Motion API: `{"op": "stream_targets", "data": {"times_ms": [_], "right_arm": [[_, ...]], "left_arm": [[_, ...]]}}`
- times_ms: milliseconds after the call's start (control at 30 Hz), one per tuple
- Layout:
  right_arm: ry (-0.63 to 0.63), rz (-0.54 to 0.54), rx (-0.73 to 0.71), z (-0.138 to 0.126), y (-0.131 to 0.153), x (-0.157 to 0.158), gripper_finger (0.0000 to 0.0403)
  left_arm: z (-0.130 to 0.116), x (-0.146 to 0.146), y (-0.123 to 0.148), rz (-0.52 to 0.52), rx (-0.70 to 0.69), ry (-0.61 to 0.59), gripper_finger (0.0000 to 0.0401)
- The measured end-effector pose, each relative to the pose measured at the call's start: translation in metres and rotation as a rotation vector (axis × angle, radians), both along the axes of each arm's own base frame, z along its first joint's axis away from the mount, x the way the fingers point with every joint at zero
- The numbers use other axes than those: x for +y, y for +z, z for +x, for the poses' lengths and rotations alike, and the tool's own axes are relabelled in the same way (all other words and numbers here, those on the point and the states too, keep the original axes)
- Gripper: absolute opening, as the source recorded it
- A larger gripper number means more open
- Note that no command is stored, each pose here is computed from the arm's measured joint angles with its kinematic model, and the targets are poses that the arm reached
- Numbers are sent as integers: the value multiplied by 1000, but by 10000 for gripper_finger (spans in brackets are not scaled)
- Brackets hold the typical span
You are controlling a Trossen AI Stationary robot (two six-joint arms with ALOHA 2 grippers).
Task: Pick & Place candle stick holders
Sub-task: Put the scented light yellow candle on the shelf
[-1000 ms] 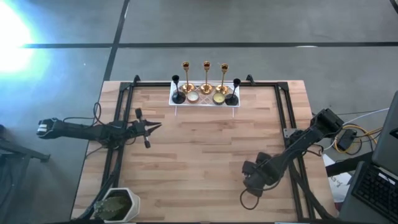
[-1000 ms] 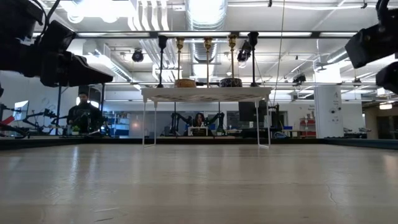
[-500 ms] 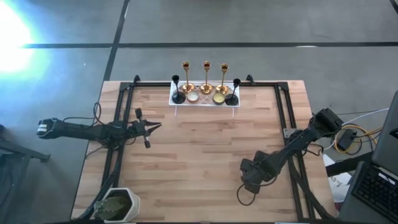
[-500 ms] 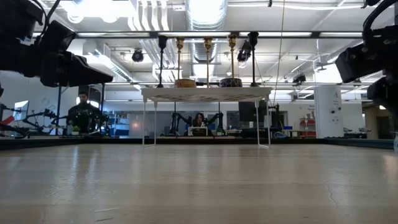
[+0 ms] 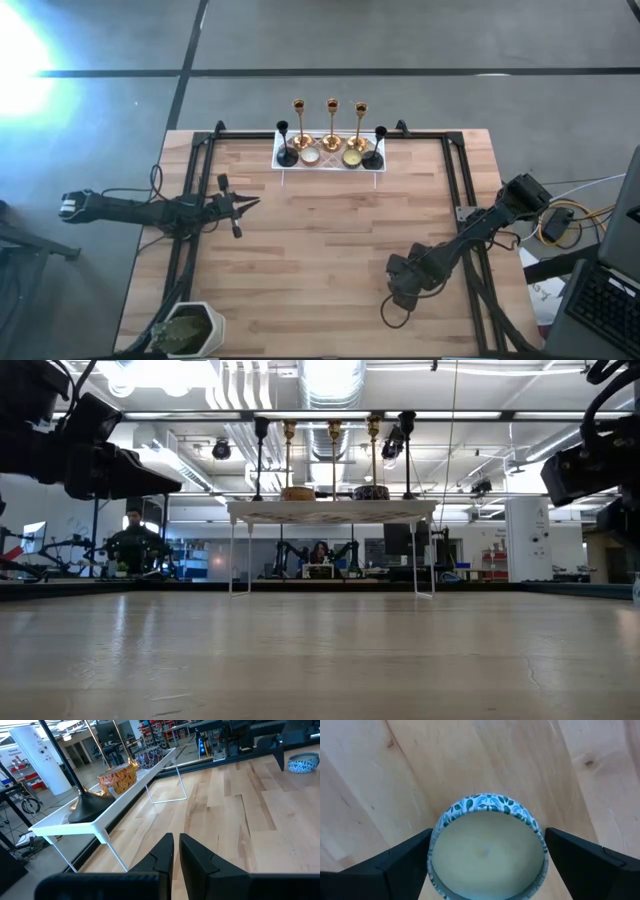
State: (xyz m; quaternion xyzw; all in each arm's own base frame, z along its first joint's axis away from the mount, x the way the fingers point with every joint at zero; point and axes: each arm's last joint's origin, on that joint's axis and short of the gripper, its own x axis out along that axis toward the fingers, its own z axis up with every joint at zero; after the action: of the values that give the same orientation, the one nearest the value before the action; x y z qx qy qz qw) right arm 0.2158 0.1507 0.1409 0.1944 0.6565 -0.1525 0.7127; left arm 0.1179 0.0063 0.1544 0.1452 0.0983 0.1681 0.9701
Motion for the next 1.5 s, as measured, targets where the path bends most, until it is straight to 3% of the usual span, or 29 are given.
{"op": "stream_targets", "data": {"times_ms": [200, 433, 733, 900, 1067, 1267, 1500], "right_arm": [[0, -2, 13, -1, 0, -1, 352], [0, -7, 21, -2, 0, -1, 288], [-19, 8, 33, -1, 1, -2, 287], [27, 40, -18, 16, 15, -6, 287], [145, 39, -142, 48, 45, -18, 287], [403, -41, -350, 86, 98, -33, 287], [786, -272, -473, 104, 157, -48, 287]], "left_arm": [[0, 0, 0, 0, 0, 0, 34], [0, 0, 0, 0, 0, 0, 34], [0, 0, 0, 0, 0, 0, 34], [0, 0, 0, 0, 0, 0, 34], [0, 0, 0, 0, 0, 0, 34], [0, 0, 0, 0, 0, 0, 34], [0, 0, 0, 0, 0, 0, 34]]}}
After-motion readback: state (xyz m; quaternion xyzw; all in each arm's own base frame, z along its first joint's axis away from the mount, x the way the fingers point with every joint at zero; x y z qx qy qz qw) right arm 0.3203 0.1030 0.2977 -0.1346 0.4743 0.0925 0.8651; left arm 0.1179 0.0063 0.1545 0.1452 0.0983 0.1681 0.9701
